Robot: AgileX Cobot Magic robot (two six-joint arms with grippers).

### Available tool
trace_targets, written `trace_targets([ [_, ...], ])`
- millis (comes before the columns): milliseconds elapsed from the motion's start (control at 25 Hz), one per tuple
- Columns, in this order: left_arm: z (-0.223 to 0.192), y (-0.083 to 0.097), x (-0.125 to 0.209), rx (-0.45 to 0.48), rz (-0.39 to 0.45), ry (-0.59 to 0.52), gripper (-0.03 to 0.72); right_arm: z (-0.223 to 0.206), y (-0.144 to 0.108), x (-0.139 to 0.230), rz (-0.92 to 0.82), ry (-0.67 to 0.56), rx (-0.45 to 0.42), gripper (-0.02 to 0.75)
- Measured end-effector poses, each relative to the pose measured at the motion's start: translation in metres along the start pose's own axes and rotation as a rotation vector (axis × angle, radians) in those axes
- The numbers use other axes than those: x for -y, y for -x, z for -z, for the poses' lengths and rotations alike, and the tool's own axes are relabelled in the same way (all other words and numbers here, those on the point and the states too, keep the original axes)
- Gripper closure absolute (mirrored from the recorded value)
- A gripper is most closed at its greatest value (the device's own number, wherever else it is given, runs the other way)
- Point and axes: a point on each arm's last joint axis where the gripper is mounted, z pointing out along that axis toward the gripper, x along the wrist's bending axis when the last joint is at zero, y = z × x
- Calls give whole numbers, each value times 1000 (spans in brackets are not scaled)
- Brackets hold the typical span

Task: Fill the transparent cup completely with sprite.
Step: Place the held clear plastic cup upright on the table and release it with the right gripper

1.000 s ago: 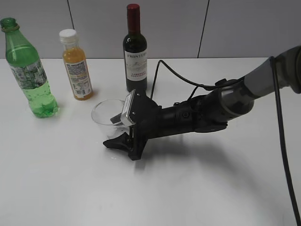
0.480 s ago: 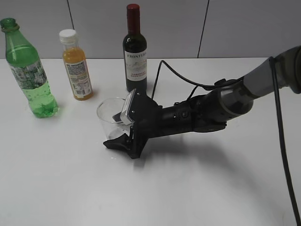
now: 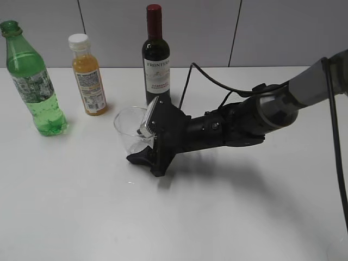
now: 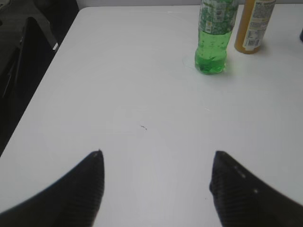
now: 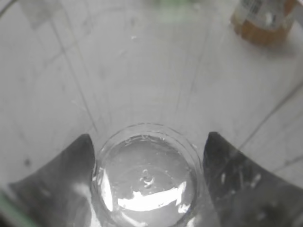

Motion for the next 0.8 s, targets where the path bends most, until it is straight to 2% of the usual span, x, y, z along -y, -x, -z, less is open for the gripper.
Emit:
trace_targets([
  [200, 0, 0, 0, 0, 0, 0, 146, 0, -3, -3, -20, 45, -36, 210],
  [400, 0, 0, 0, 0, 0, 0, 146, 0, -8, 2, 5, 0, -83, 97],
  [680, 0, 0, 0, 0, 0, 0, 146, 0, -10, 3, 1, -14, -104, 85],
  [800, 0, 0, 0, 0, 0, 0, 146, 4, -10, 2, -22, -60, -105, 84],
])
